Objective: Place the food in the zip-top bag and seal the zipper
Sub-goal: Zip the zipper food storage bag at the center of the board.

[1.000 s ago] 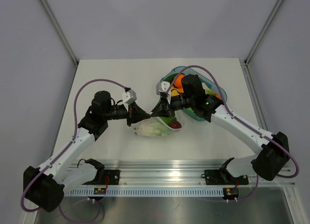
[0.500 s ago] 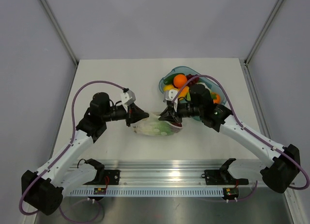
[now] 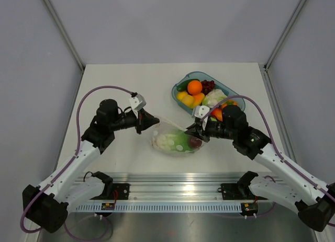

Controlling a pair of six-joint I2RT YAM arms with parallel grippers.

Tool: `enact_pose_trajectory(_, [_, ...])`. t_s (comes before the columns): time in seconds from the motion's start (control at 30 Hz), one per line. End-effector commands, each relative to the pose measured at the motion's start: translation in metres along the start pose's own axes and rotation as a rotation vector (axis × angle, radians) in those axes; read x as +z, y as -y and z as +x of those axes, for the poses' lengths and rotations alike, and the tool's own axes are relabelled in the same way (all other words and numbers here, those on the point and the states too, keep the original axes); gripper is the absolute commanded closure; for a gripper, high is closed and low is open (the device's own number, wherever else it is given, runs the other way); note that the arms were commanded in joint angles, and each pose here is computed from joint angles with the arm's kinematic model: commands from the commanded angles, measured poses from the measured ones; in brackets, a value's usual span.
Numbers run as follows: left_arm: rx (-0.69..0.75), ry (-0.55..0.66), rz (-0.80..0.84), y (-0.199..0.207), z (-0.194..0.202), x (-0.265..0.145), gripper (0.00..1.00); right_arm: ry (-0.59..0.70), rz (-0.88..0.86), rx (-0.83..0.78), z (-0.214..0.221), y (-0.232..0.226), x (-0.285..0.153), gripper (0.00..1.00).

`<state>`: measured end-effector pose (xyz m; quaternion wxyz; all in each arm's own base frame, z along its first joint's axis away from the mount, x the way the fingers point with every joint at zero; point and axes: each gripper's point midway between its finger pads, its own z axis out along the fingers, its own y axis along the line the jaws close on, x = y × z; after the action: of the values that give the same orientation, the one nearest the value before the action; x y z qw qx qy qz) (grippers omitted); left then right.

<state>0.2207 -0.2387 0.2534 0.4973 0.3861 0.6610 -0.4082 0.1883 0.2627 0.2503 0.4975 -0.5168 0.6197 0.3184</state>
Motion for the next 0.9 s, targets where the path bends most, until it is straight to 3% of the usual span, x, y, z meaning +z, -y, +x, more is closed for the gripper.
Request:
enact_pose_trajectory(0.0, [0.052,0.069,-0.143,-0.03,-0.03,-0.003,1.0,-0.017,0.07,0.035,0.006,0.003,-0.014,1.0])
enact_pose_trajectory(0.87, [-0.074,0.12,-0.467,-0.104,-0.034,-0.022,1.0,-0.042,0.24,0.108,0.017,0.015,-0.039,1.0])
